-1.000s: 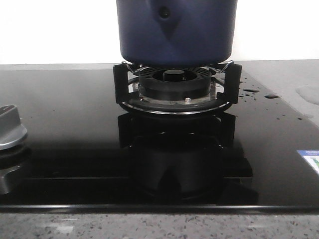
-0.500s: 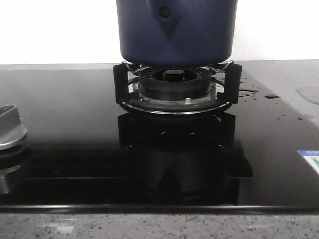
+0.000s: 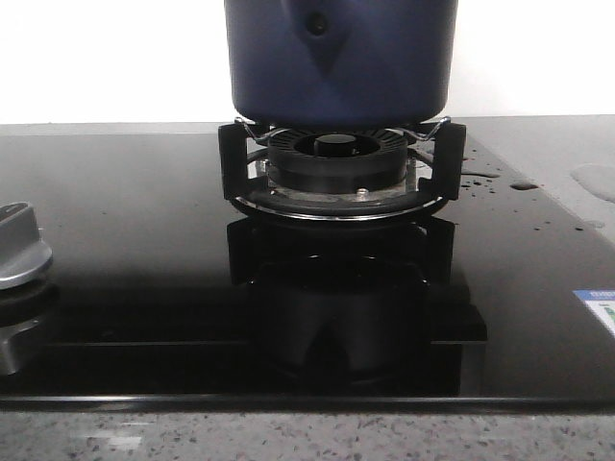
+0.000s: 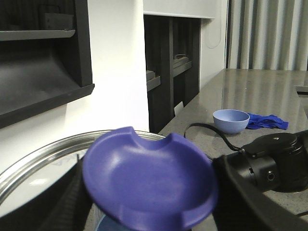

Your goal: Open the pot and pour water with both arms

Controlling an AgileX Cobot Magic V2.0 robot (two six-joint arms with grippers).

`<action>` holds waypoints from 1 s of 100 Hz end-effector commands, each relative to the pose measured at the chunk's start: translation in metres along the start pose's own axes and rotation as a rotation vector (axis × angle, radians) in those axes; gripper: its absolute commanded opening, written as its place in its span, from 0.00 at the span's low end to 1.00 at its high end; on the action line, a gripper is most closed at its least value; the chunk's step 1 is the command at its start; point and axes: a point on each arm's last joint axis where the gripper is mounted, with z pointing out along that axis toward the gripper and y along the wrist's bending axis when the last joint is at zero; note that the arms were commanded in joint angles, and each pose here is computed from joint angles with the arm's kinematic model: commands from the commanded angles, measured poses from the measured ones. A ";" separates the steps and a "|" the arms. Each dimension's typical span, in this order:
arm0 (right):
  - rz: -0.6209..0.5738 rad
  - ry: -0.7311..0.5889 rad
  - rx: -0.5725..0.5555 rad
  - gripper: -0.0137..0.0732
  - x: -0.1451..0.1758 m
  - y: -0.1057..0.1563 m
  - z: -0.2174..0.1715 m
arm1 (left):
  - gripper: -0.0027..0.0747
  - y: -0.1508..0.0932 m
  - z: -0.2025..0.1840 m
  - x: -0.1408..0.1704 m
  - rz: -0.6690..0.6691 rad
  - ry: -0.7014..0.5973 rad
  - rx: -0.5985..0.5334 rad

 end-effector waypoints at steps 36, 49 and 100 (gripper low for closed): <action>-0.380 0.078 0.140 0.25 -0.005 -0.056 -0.015 | 0.39 -0.012 -0.009 -0.027 0.007 -0.104 0.000; -0.501 0.110 0.178 0.25 -0.011 -0.069 -0.018 | 0.39 -0.012 -0.009 -0.027 0.008 -0.103 0.000; -0.508 0.130 0.235 0.25 -0.015 -0.086 -0.023 | 0.39 -0.012 -0.009 -0.027 0.008 -0.102 0.000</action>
